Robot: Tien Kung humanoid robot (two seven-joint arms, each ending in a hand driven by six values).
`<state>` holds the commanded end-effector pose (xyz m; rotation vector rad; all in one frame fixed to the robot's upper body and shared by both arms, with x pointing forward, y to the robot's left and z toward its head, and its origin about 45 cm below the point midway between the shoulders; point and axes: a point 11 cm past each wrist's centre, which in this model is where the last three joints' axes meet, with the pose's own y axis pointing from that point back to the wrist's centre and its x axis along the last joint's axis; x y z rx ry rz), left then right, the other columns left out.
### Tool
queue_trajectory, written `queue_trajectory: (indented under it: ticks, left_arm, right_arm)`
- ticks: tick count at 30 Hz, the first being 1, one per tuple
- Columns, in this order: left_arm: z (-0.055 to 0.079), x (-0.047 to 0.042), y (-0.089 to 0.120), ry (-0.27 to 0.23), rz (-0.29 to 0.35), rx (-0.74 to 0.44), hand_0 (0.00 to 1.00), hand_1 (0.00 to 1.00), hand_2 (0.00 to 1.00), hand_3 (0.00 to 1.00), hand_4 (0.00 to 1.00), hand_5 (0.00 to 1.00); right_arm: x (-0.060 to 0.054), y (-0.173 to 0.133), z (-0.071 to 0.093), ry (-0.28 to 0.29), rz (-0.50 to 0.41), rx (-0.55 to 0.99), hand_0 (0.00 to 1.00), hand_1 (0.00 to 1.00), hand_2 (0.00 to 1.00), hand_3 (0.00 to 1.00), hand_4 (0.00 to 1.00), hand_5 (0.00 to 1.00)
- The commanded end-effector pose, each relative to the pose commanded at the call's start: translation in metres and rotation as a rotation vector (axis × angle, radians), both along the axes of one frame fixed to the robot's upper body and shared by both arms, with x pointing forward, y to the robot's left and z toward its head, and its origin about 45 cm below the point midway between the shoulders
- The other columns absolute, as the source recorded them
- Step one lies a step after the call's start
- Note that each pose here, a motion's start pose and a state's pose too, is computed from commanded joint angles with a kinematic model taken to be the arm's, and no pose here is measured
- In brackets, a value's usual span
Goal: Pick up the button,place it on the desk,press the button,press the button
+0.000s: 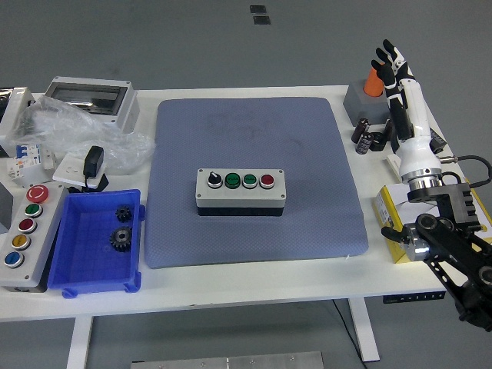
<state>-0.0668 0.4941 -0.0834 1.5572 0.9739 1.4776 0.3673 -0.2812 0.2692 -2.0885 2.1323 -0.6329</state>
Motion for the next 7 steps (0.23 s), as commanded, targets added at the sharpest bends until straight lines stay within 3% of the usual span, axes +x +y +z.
queue_trajectory:
  ticks: [7]
  left_arm:
    - [0.005,0.0245,0.012,-0.047,-0.01,0.014,0.581,0.614,0.575,0.626,0.74,0.27]
  right_arm:
    - [-0.004,-0.026,0.014,-0.044,-0.073,-0.014,0.956,0.88,0.901,0.899,0.998,0.998]
